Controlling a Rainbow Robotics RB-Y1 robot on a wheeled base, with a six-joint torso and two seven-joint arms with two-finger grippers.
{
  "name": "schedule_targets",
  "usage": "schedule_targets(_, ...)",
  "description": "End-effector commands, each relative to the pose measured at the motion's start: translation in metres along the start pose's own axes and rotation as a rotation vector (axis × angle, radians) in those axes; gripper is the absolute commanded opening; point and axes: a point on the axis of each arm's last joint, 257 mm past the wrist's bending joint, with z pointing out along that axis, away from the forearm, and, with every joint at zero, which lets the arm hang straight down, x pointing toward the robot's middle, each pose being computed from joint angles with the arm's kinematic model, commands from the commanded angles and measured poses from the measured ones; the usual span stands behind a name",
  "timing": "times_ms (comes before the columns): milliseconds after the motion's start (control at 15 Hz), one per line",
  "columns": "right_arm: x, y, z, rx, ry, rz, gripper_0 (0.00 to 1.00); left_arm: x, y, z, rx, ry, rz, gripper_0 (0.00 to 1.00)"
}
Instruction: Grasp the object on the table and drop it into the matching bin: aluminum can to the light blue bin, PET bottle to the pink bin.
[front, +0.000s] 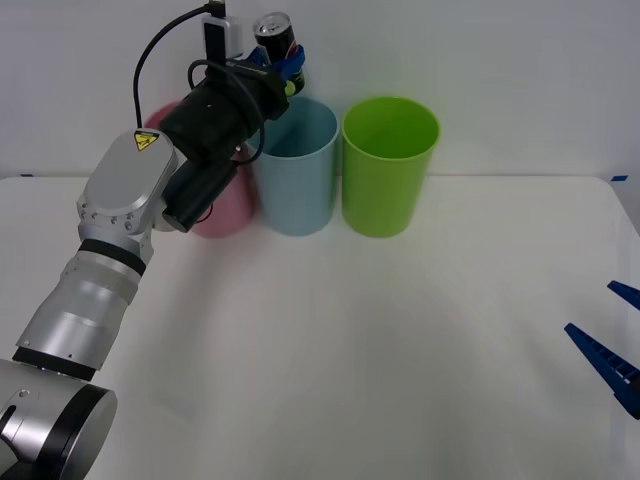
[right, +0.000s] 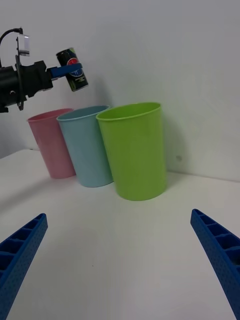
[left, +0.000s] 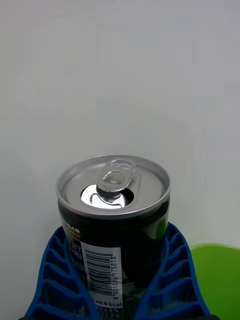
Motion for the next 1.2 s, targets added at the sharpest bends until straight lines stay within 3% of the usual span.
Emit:
schedule_targets(67,0.0,0.0,0.0,0.0,0.0,0.0,1.0,0.0014,-0.0001,0.0037,0.0,0.009,0.016,0.0)
schedule_targets(667,0.0,0.0,0.0,0.0,0.0,0.0,1.0,0.0023,-0.0017,0.0046,0.0,0.011,0.023,0.0)
schedule_targets(733,0.0,0.0,0.0,0.0,0.0,0.0,1.0,0.0024,-0.0025,0.0048,0.001,0.01,0.023,0.07)
schedule_targets(800,0.0,0.0,0.0,0.0,0.0,0.0,1.0,0.0024,-0.0021,0.0046,0.002,0.011,0.026,0.29)
schedule_targets(867,0.0,0.0,0.0,0.0,0.0,0.0,1.0,0.0022,-0.0021,0.0046,0.002,0.01,0.026,1.0)
schedule_targets(1200,0.0,0.0,0.0,0.0,0.0,0.0,1.0,0.0023,-0.0033,0.0046,0.006,0.011,0.035,1.0)
